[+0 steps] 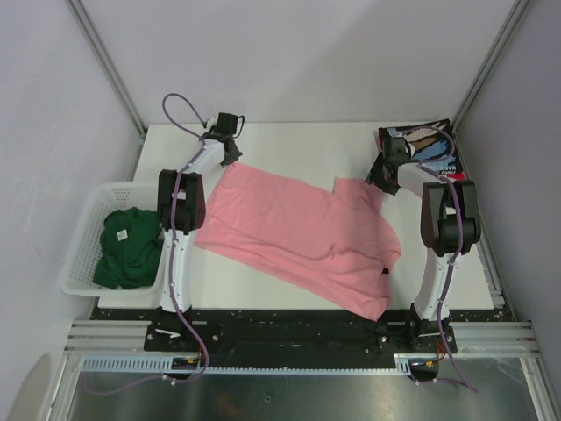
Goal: Fold and stack the t-shirts
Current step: Grap the side of the flattened tshirt furthest away from the robot with both arms
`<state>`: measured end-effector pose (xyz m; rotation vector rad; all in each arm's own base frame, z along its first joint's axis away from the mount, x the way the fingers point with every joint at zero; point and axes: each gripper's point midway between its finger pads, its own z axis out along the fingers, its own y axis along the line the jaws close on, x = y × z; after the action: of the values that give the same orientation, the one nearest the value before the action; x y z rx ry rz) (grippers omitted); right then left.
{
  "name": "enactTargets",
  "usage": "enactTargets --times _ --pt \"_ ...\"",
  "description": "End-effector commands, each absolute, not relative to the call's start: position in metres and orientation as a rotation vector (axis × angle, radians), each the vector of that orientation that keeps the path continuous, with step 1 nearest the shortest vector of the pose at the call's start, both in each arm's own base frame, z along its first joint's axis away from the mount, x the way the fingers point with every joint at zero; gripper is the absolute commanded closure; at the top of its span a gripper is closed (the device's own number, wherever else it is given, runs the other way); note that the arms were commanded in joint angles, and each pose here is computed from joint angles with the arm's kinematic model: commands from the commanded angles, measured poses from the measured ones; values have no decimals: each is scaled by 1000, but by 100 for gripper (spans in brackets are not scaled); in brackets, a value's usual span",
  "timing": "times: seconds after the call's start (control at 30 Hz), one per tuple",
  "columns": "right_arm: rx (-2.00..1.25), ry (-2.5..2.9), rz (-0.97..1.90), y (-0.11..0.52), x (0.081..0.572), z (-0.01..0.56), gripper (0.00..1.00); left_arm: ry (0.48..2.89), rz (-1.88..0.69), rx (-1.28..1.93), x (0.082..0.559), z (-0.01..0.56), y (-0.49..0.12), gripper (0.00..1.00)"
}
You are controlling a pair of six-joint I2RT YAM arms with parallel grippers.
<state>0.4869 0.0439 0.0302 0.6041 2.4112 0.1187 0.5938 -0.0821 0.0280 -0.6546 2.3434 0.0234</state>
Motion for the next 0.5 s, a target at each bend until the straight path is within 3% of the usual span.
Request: enactTargets --times 0.0,0.27,0.47 --pt "595 2433 50 36 494 19 46 2306 52 -652 598 42 -77 100" --pt "564 2449 -21 39 501 21 84 2287 41 -641 603 52 -78 100" --pt "525 2381 -76 35 521 69 99 2252 33 -629 608 72 -76 100"
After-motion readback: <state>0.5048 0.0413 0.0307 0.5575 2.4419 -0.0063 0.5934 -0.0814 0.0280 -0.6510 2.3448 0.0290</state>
